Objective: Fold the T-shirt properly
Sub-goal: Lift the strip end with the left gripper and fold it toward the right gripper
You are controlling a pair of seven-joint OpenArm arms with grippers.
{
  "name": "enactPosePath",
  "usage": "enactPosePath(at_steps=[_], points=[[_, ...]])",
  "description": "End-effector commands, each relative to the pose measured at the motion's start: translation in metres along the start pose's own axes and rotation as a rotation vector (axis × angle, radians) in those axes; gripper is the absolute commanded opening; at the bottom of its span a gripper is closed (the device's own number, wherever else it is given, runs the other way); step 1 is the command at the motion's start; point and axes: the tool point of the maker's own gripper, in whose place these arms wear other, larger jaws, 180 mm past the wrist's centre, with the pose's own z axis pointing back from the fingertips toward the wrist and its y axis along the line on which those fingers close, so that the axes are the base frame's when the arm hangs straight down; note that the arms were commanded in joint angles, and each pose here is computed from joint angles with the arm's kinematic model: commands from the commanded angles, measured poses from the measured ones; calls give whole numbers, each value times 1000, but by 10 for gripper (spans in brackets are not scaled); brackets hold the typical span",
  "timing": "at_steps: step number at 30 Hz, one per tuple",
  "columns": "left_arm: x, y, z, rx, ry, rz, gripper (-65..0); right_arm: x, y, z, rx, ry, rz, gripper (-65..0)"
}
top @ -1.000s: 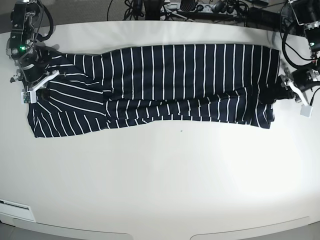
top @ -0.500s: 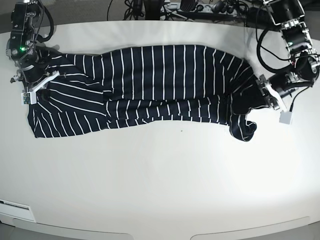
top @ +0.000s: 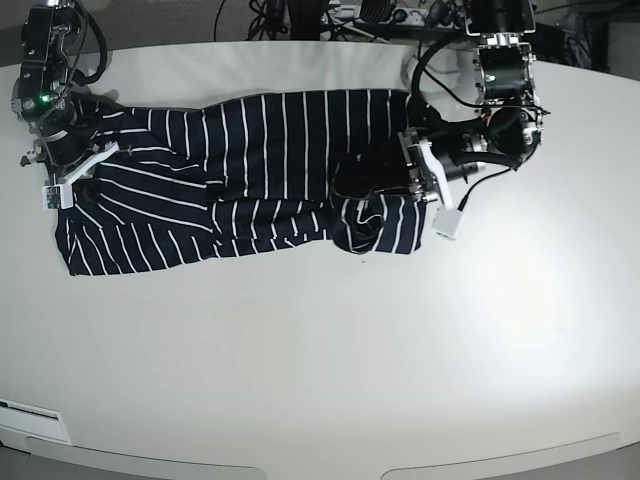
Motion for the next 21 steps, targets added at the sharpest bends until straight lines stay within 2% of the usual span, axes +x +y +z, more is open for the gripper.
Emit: enactPosePath(at_steps=[1,10,20,21], points=[[14,-15,-9,-61,-43,-45,-650,-35,5,2,17,159,17,-650],[26,-54,-52,-221,-80,-141,-650,-37,5,3,17,168,18,-650],[10,-43,-67,-145,-7,-168,-650,-37,4,3,16,168,19,-650],[10,-43,-67,-146,-9,-166,-593,-37,4,3,17,168,19,-650]])
